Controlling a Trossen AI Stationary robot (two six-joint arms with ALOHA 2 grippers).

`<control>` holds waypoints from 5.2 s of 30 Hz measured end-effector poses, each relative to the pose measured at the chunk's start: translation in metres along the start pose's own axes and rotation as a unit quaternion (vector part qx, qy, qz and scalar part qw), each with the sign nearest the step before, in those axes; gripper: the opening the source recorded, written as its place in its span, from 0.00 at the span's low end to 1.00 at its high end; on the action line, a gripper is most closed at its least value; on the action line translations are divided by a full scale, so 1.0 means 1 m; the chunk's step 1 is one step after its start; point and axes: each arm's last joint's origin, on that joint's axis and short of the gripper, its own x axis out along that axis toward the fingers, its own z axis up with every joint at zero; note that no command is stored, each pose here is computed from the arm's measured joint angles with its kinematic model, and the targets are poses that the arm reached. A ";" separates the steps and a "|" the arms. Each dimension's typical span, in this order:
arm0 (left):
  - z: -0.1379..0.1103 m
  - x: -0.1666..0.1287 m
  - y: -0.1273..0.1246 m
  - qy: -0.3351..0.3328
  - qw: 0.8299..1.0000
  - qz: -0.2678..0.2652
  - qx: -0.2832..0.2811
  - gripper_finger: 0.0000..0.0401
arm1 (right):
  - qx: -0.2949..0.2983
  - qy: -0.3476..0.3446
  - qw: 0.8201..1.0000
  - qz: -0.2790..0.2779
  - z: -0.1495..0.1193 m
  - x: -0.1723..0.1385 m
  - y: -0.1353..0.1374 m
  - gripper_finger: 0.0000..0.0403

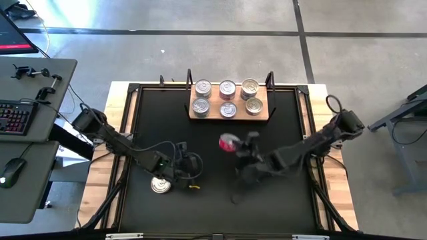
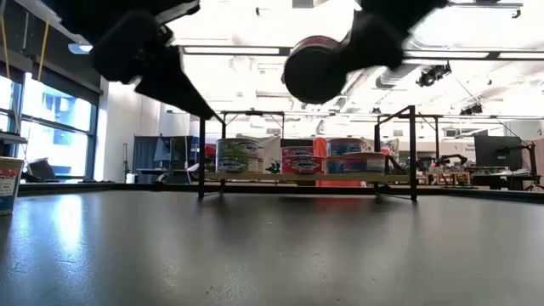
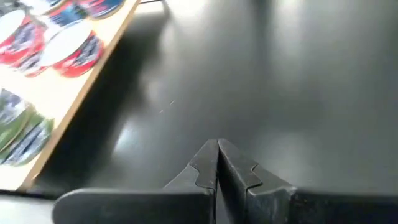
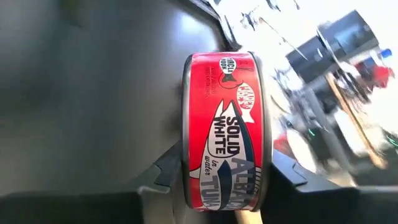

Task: Stack canned seafood by type on shelf
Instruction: Stack the red tuna can on top of the red tuna can on the shelf, then stack the blue tuna can on top of the blue tuna can on the shelf

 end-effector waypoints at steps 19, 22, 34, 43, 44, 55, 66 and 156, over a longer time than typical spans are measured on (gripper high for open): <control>-0.028 -0.027 -0.019 -0.024 0.998 0.057 0.004 0.00 | -0.068 0.190 0.977 -0.068 -0.020 0.140 -0.065 0.30; -0.031 -0.027 -0.020 -0.027 0.998 0.059 -0.005 0.00 | -0.086 0.216 0.969 -0.079 -0.030 0.151 -0.062 0.30; -0.031 -0.028 -0.021 -0.031 0.998 0.057 -0.019 0.00 | -0.099 0.232 0.965 -0.077 -0.038 0.160 -0.061 0.46; -0.031 -0.028 -0.021 -0.032 0.998 0.057 -0.020 0.00 | -0.121 0.231 0.964 -0.058 -0.036 0.160 -0.060 0.56; -0.031 -0.028 -0.021 -0.032 0.998 0.057 -0.020 0.00 | -0.118 0.229 0.964 -0.059 -0.034 0.160 -0.061 0.56; -0.031 -0.027 -0.021 -0.032 0.998 0.056 -0.020 0.00 | -0.126 0.245 0.960 -0.041 -0.025 0.156 -0.069 0.70; -0.031 -0.027 -0.021 -0.032 0.998 0.056 -0.022 0.00 | -0.132 0.272 0.953 -0.029 -0.020 0.139 -0.068 0.71; -0.101 -0.065 -0.051 0.366 0.921 -0.030 -0.129 0.00 | 0.276 -0.112 0.928 0.223 -0.085 0.018 0.064 0.59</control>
